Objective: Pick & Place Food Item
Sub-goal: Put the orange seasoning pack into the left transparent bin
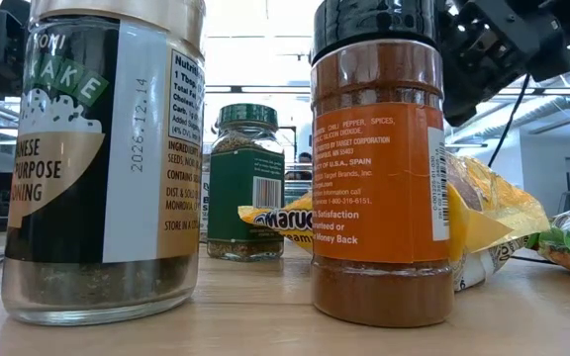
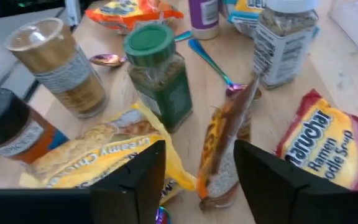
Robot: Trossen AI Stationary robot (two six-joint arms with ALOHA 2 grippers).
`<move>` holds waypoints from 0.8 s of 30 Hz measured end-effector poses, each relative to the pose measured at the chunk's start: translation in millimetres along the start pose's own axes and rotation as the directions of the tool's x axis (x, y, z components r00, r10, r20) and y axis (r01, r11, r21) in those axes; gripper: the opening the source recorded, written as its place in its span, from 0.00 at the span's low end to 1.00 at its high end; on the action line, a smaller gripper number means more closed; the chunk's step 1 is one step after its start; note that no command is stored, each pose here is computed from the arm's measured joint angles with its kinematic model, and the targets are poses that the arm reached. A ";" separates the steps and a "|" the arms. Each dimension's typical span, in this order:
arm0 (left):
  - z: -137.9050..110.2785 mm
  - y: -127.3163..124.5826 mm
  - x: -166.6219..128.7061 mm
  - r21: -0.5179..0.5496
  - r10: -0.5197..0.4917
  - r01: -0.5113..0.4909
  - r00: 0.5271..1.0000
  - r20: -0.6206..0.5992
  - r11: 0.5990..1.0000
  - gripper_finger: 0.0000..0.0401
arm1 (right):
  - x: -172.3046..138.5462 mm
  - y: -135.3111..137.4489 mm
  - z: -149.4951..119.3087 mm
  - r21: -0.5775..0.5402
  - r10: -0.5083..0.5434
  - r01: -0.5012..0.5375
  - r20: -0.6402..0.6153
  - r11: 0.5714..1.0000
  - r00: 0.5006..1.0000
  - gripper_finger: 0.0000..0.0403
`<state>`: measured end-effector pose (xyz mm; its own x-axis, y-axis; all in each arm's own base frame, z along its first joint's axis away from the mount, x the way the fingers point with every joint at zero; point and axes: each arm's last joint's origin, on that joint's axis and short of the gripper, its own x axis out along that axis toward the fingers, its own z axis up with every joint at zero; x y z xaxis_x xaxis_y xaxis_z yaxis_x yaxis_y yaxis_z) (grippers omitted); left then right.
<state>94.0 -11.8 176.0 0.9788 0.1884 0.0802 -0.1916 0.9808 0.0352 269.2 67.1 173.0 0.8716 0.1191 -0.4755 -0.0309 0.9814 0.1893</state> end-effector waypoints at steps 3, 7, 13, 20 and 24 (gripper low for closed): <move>0.0 0.0 0.0 0.000 0.000 0.000 1.000 0.000 1.000 0.93 | 1.6 -1.4 -2.3 -0.001 -0.035 0.035 -0.009 0.999 0.999 0.36; 0.1 0.0 0.0 -0.008 -0.001 0.001 1.000 0.001 1.000 0.93 | 1.2 -1.4 -2.1 0.009 -0.032 0.032 -0.009 0.999 0.999 0.23; 0.9 0.0 0.0 -0.035 0.000 0.001 1.000 0.009 0.999 0.93 | -11.7 0.7 10.2 -0.007 -0.013 0.013 0.051 1.000 0.999 0.04; 9.0 0.8 -0.4 -0.271 0.007 0.017 0.996 0.087 0.962 0.93 | -38.1 2.4 26.8 -0.022 0.002 0.001 0.120 1.000 0.993 0.01; 12.9 1.3 -0.8 -0.358 0.011 0.034 0.992 0.124 0.933 0.93 | -43.7 0.6 25.0 -0.032 -0.045 0.048 0.092 0.998 0.995 0.01</move>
<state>92.0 -11.4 188.8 0.9601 0.1916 0.2039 -0.1192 0.9394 -0.3215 243.3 58.8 215.4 0.9135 0.0602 -0.4024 -0.0043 0.9904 0.1384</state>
